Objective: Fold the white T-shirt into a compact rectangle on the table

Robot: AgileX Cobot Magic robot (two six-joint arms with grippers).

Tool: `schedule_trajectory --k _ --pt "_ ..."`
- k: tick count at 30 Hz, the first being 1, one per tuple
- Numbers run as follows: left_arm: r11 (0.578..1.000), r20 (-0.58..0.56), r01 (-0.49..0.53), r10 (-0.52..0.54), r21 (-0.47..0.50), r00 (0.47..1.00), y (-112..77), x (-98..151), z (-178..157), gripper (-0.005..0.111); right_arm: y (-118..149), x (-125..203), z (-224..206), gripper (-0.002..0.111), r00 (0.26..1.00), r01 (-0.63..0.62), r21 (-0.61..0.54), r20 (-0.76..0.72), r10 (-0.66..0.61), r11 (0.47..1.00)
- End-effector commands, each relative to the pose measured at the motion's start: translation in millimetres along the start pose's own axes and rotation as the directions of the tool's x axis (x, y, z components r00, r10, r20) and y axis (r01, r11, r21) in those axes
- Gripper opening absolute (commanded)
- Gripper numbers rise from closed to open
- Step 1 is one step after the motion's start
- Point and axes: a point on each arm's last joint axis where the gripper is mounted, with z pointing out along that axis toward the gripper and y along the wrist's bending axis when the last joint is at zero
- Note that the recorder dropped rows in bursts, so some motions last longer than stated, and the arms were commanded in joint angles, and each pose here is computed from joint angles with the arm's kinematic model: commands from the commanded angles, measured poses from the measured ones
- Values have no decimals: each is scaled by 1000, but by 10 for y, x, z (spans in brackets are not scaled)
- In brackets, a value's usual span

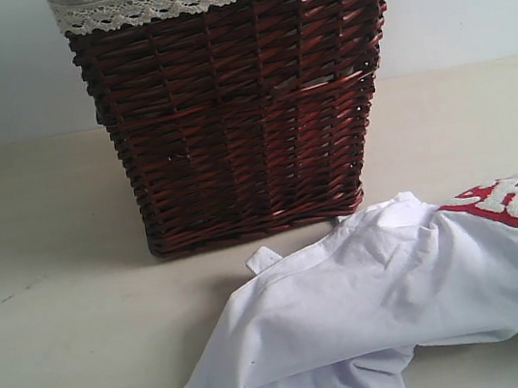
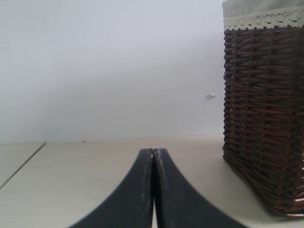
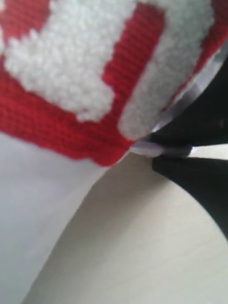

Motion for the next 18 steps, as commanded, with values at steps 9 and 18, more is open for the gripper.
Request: schedule_trajectory --k 9,18 --pt "1000 10 10 -10 -1 1000 0 -15 -7 0 225 -132 -406 0 991 103 -111 95 -93 988" --pt "1000 10 10 -10 -1 1000 0 -15 -7 0 726 -276 -1095 0 941 311 -210 206 -269 927"
